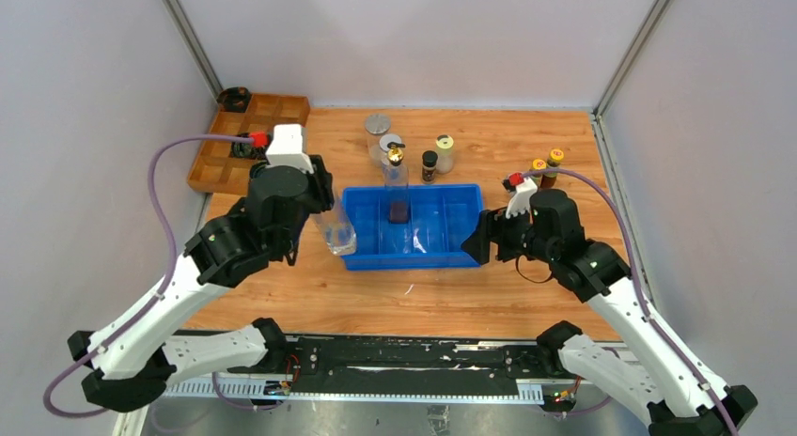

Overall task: Organize the condiment bottles
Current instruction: Place the bottle in the storage box.

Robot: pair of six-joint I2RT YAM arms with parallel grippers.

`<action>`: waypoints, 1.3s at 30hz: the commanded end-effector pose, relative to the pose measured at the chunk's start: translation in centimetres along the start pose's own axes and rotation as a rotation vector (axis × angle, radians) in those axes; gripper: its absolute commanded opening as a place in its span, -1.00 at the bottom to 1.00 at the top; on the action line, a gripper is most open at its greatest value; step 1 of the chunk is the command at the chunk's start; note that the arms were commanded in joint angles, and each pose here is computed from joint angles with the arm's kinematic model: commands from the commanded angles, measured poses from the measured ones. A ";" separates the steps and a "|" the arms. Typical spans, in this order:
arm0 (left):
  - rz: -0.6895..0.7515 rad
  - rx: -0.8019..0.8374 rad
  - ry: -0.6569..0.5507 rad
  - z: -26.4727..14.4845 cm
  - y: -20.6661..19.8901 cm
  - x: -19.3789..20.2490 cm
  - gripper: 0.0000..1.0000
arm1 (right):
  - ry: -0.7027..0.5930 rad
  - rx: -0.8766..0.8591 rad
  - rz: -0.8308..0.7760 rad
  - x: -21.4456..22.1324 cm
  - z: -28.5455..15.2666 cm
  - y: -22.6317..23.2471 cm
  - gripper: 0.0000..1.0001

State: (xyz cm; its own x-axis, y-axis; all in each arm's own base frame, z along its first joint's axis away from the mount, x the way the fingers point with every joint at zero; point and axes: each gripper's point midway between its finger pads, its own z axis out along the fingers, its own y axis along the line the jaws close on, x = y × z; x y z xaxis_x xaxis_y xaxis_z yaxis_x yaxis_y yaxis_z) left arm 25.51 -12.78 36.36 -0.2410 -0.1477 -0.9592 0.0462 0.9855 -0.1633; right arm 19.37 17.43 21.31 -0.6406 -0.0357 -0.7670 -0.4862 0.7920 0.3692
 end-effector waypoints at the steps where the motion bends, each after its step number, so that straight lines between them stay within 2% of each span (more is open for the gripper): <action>1: -0.042 -0.028 -0.037 -0.5 -2.1 -0.2 -0.44 | -0.013 -0.007 0.015 0.0 -1.2 0.6 0.60; 8: 0.031 -0.035 -0.066 0.9 -8.8 1.0 -0.44 | -0.055 0.014 0.004 -0.4 -2.9 0.5 0.60; 12: 0.011 -0.028 -0.118 2.0 -11.1 1.1 -0.43 | -0.072 0.039 -0.019 -0.7 -4.1 0.3 0.62; 17: -0.009 -0.065 -0.167 3.1 -12.1 1.1 -0.41 | -0.069 0.054 -0.032 -0.3 -4.9 0.0 0.63; 27: 0.047 -0.085 -0.152 5.6 -15.0 3.4 -0.39 | -0.048 0.072 -0.033 1.0 -4.4 -0.8 0.64; 39: 0.034 -0.080 -0.095 9.8 -13.4 6.5 -0.39 | -0.034 0.080 -0.027 2.1 -4.1 -1.3 0.65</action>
State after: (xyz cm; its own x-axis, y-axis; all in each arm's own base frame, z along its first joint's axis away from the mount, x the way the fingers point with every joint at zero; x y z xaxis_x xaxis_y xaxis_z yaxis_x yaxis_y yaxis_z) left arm 31.81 -27.98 28.59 -0.1939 -0.0012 -0.9810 -0.0042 1.0000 -0.0004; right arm 16.65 14.03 22.46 -0.5919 -0.0124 -0.8059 -0.4512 0.8336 0.3186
